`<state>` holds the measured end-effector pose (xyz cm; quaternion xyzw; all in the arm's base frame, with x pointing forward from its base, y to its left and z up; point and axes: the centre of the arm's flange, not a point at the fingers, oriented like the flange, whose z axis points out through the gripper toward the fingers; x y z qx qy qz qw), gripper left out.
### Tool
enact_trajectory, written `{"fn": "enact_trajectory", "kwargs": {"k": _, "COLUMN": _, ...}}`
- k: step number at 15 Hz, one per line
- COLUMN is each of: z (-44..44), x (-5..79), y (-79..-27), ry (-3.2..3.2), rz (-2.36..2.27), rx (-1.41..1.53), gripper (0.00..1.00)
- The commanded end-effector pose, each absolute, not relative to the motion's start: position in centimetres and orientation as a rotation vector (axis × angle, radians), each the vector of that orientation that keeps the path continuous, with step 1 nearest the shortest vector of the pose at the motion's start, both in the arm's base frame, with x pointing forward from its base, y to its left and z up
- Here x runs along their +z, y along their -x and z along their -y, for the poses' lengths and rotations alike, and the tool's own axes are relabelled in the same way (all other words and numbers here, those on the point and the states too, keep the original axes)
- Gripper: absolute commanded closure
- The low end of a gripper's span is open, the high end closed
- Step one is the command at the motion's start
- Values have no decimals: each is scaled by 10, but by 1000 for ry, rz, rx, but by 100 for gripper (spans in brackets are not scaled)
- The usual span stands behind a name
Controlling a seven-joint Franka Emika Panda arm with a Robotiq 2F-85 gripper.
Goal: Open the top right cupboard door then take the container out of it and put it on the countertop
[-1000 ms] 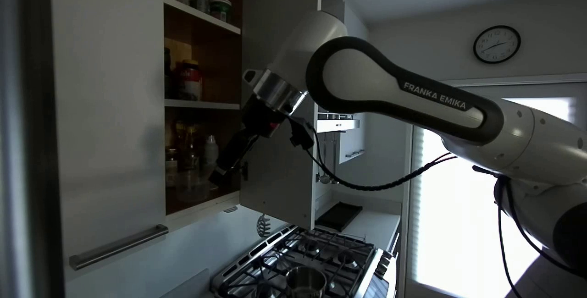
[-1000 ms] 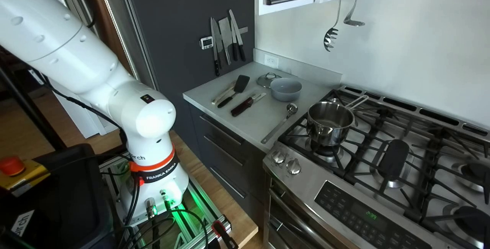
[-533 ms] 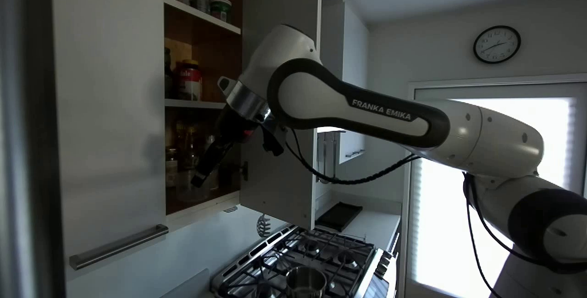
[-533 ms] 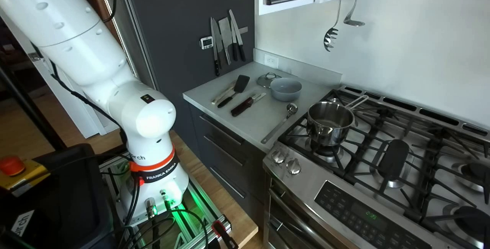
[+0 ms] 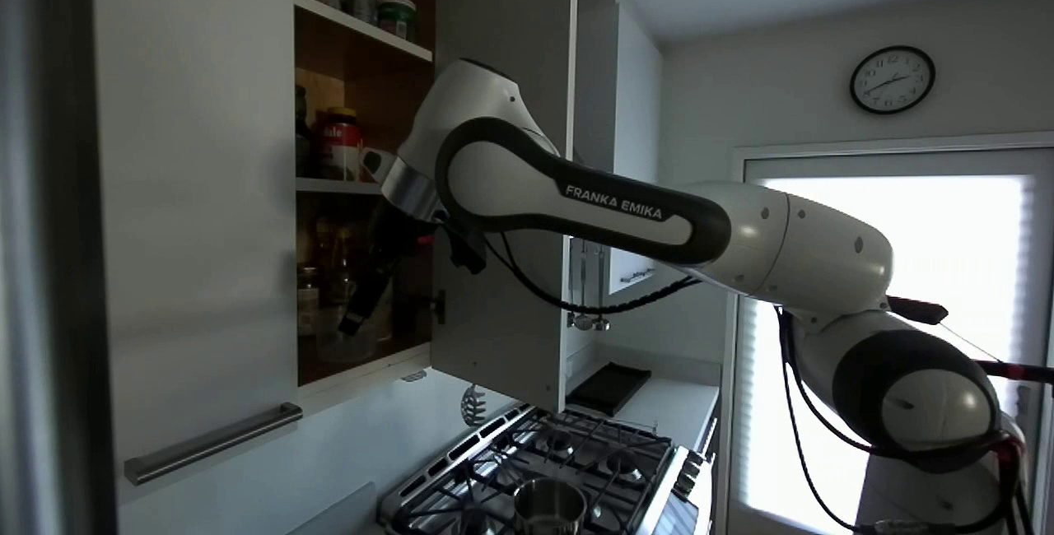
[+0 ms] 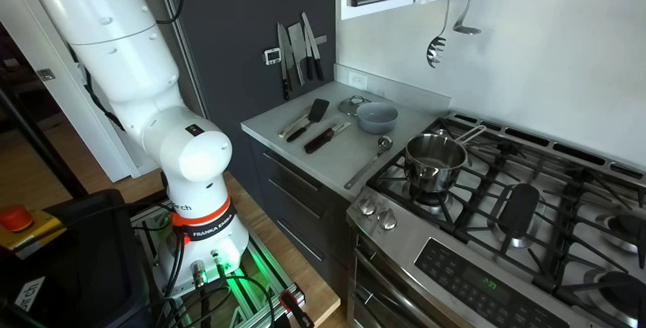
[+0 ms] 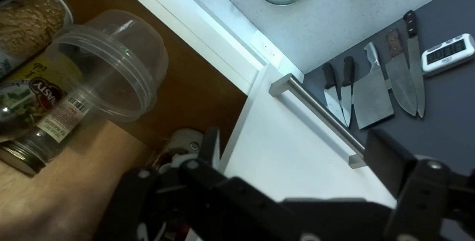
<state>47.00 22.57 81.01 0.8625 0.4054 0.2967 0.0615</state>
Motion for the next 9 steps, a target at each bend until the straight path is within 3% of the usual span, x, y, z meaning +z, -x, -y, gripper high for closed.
{"fn": "enact_trajectory", "kwargs": {"k": 1, "z": -226, "x": 810, "y": -472, "ry": -2606, "rz": -1229, "rx": 898, "gripper": 0}}
{"fn": "enact_trajectory", "kwargs": {"k": 9, "z": -218, "x": 799, "y": -496, "ry": -2493, "rz": -1351, "rx": 907, "gripper": 0}}
